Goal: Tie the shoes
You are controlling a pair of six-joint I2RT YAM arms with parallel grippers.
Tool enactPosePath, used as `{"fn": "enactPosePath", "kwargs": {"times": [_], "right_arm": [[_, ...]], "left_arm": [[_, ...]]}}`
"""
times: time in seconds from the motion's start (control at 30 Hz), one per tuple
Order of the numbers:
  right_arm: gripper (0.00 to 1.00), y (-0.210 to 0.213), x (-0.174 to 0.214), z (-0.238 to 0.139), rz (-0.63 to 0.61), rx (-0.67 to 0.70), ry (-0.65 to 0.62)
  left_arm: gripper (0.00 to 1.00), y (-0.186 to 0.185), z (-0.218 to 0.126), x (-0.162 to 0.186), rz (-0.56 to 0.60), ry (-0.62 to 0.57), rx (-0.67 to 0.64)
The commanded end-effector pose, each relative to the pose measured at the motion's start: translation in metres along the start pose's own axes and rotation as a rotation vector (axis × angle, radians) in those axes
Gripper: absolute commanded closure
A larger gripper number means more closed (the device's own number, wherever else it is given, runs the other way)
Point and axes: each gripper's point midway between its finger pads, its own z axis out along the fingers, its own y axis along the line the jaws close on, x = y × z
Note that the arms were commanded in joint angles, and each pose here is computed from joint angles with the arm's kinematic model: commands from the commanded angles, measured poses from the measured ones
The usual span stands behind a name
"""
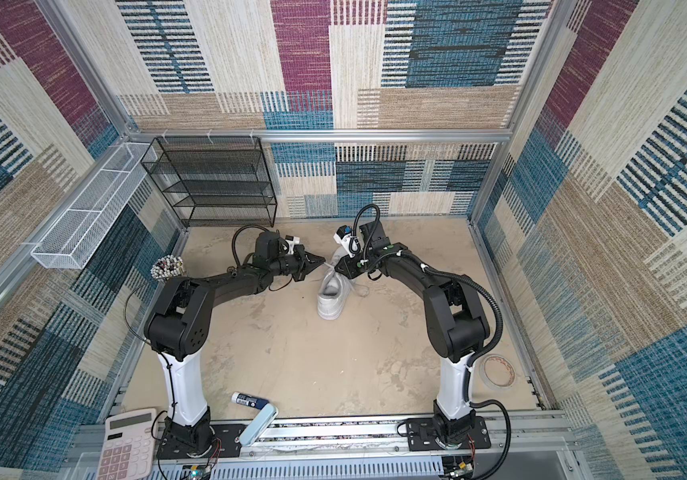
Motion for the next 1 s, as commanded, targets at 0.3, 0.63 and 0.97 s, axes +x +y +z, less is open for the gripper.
{"fn": "enactPosePath", "kwargs": {"times": [0.3, 0.63, 0.97], "right_arm": [[0.85, -0.004, 0.007, 0.006, 0.025, 0.015, 0.007], [0.84, -0.003, 0.007, 0.006, 0.035, 0.007, -0.001], [0.84, -0.003, 0.010, 0.006, 0.041, 0.009, 0.003]], "left_arm": [[1.00, -0.001, -0.014, -0.005, 0.041, -0.020, -0.017], [1.00, 0.004, -0.026, -0.010, 0.049, -0.024, -0.038], [1.00, 0.016, -0.045, -0.025, 0.037, -0.080, -0.058]]}}
